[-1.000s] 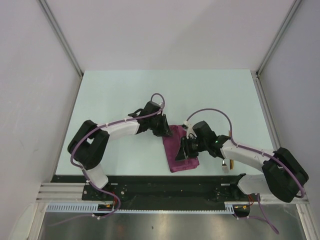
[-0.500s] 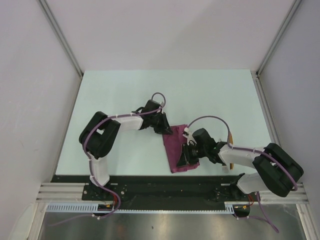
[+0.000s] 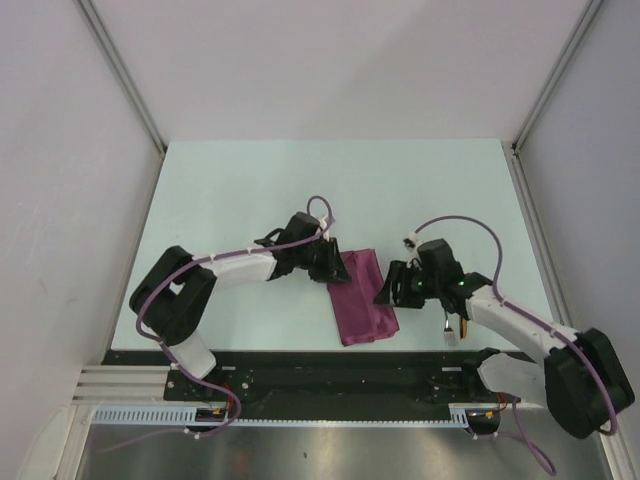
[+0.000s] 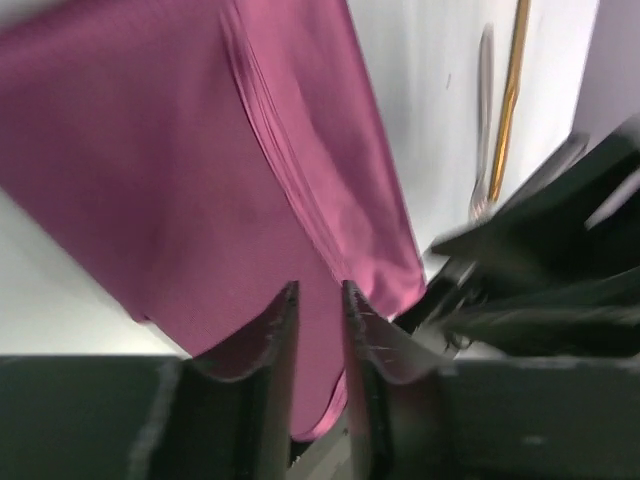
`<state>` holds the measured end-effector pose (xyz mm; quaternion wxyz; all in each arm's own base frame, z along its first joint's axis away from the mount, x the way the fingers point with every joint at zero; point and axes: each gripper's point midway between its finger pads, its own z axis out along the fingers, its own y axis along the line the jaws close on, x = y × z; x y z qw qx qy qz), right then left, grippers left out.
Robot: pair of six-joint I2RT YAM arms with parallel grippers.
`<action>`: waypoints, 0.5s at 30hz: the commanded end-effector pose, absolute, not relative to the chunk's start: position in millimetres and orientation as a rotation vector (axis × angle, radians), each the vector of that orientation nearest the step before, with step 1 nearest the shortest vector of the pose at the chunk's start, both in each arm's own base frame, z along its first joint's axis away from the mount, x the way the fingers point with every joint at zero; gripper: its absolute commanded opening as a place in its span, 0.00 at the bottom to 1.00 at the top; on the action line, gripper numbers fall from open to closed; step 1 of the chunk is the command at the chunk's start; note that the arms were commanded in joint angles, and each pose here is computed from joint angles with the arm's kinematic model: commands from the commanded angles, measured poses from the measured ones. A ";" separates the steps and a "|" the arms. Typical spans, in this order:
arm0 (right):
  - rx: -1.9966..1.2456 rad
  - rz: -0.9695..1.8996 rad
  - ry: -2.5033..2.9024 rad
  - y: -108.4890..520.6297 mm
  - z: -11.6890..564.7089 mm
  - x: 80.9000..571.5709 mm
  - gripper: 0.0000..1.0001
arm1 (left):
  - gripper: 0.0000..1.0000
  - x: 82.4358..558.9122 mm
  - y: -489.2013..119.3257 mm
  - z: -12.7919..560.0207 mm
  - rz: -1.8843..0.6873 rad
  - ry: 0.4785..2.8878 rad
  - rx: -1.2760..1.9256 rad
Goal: Fold the napkin into a case and place the utensils inside
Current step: Smooth out the lower triangle-folded napkin at the center of the board.
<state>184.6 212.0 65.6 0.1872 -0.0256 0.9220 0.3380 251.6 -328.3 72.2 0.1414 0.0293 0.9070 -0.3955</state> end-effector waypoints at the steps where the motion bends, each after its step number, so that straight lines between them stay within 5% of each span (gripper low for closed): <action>1: 0.029 0.793 2.559 177.6 87.6 204.3 0.61 | 0.42 227.3 -356.6 89.3 -1.212 2.546 0.232; 4: 0.090 0.784 2.622 170.0 77.5 199.1 0.63 | 0.53 226.3 -355.2 73.9 -0.936 2.637 0.228; 9: 0.147 0.816 2.647 169.6 59.9 187.0 0.63 | 0.59 225.9 -369.2 78.5 -0.845 2.644 0.116; 15: 0.634 0.550 2.563 116.3 59.1 205.5 0.65 | 0.72 210.0 -385.3 71.4 -0.576 2.640 0.184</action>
